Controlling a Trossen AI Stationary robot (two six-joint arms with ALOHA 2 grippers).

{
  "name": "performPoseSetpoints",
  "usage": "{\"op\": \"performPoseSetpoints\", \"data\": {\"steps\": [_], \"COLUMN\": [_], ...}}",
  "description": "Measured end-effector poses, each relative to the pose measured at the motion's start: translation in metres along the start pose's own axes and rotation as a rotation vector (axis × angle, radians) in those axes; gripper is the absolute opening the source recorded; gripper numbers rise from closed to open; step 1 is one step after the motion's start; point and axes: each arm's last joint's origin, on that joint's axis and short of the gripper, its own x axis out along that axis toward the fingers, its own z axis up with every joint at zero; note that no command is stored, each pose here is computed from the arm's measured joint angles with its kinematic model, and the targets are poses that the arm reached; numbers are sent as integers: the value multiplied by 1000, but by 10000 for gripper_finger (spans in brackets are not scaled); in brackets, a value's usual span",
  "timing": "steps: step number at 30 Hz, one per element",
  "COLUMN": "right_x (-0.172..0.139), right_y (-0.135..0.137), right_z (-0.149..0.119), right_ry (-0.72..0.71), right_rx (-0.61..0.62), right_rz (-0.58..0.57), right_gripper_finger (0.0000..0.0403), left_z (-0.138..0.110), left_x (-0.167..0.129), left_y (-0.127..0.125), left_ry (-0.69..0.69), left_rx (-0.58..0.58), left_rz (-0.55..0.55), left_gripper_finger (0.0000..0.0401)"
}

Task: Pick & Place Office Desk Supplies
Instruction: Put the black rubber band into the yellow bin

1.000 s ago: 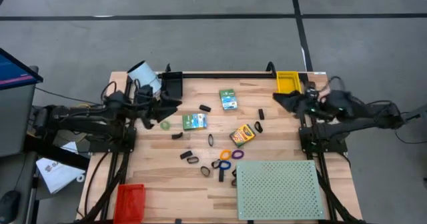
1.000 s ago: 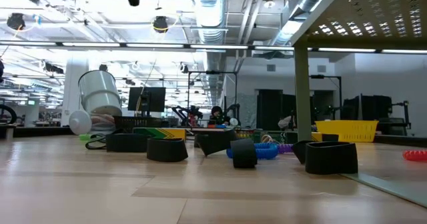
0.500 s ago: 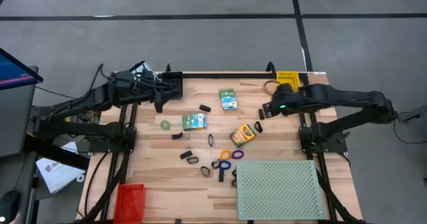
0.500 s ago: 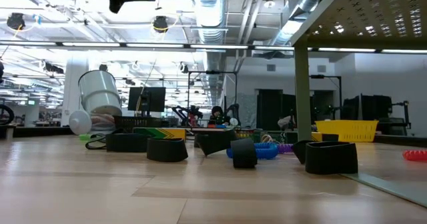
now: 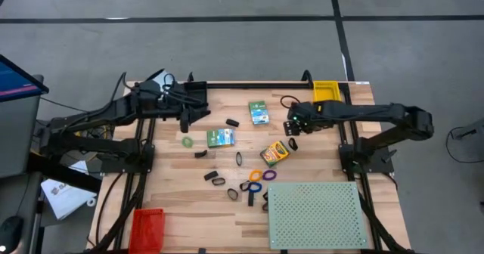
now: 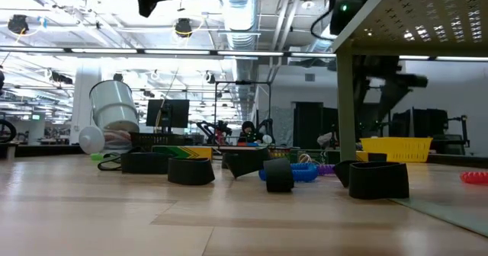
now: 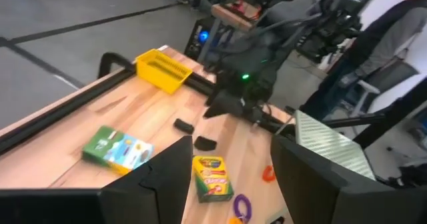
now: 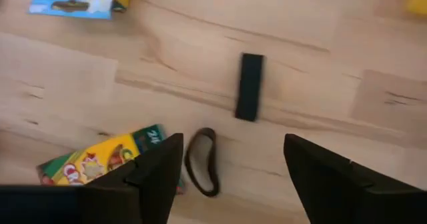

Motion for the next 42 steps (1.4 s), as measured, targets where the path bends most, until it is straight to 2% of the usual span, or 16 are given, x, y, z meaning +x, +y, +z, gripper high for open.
{"op": "performPoseSetpoints", "data": {"steps": [4, 14, 18, 23, 29, 38, 42], "right_x": [18, 64, 74, 80, 86, 85, 77], "right_y": [1, 4, 2, -7, -14, -8, -2], "right_z": [1, 8, 13, 11, 6, 1, -7], "right_ry": [15, 51, 42, 57, 64, 45, 42], "right_rx": [-2, -9, -2, 14, 8, -18, -40], "right_rz": [-16, -149, -99, -108, -117, -91, -54], "right_gripper_finger": [260, 260, 260, 251, 187, 17, 13], "left_z": [3, 3, 2, 0, -1, 1, 0], "left_x": [3, 5, 5, 5, 5, 5, 5], "left_y": [-1, -4, -7, -12, -13, -14, -14], "left_ry": [-24, -34, -23, -13, -11, -30, -21], "left_rx": [2, -1, -21, -33, -37, -36, -36], "left_rz": [-28, -56, -77, -97, -101, -109, -115], "left_gripper_finger": [196, 195, 195, 195, 195, 195, 195]}}
